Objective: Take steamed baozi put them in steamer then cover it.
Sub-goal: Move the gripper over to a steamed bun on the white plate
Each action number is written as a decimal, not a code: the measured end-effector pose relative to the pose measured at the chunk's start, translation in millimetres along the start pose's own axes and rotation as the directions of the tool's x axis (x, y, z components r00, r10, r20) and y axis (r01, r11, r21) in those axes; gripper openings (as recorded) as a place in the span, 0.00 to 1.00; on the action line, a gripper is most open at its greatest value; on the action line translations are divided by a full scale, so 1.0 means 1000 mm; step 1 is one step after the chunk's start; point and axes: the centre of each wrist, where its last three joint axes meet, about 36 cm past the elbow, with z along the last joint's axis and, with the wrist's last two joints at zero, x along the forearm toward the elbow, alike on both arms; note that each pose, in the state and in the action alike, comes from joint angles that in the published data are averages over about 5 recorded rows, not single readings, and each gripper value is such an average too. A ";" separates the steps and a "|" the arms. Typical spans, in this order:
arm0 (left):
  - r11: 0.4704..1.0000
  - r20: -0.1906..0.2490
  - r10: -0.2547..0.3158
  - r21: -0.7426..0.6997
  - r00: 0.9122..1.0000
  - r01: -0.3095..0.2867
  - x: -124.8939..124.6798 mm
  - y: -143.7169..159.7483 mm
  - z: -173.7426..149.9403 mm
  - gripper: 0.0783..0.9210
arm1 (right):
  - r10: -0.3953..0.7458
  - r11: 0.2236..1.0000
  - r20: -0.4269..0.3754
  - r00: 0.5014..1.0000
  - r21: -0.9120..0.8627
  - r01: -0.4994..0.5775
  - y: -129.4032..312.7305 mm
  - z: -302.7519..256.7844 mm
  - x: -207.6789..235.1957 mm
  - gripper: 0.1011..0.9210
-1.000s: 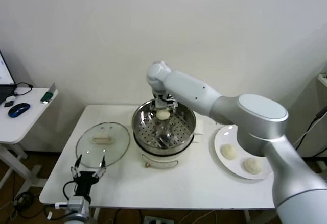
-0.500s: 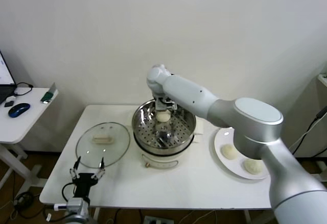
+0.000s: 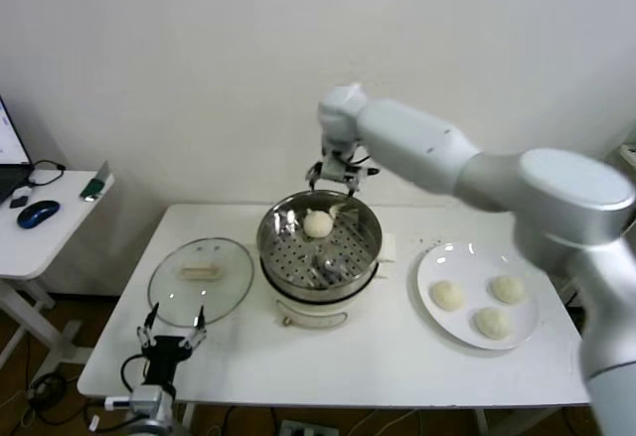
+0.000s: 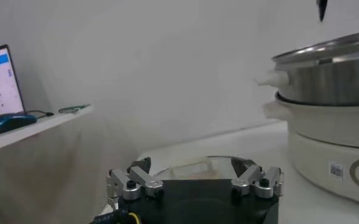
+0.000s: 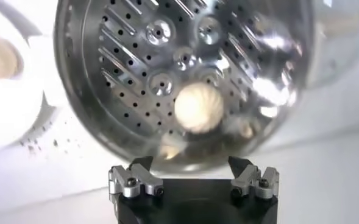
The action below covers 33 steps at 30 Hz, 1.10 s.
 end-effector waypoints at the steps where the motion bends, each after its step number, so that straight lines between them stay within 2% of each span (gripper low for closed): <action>1: 1.000 0.000 0.001 0.001 1.000 -0.001 0.000 -0.001 -0.001 0.88 | 0.001 0.998 0.002 1.000 -0.063 -0.001 0.012 0.007 0.002 0.88; 4: 1.000 0.004 0.000 0.003 1.000 0.000 0.001 -0.002 -0.003 0.88 | -0.005 0.969 0.019 1.000 -0.248 0.010 0.051 0.025 0.005 0.88; 8: 1.000 0.010 -0.003 0.002 1.000 0.003 0.002 -0.002 -0.006 0.88 | -0.026 0.888 0.059 0.998 -0.456 0.050 0.106 0.042 -0.001 0.88; 14: 1.000 0.011 -0.006 -0.003 1.000 0.006 0.005 0.001 -0.007 0.88 | -0.076 0.748 0.120 0.990 -0.649 0.136 0.186 0.056 -0.027 0.88; 22: 1.000 0.006 -0.010 -0.006 1.000 0.010 0.011 0.003 -0.006 0.88 | -0.126 0.625 0.185 0.975 -0.748 0.223 0.253 0.050 -0.075 0.88; 33: 1.000 -0.003 -0.015 -0.011 1.000 0.015 0.016 0.006 -0.003 0.88 | -0.162 0.553 0.228 0.960 -0.785 0.280 0.298 0.032 -0.132 0.88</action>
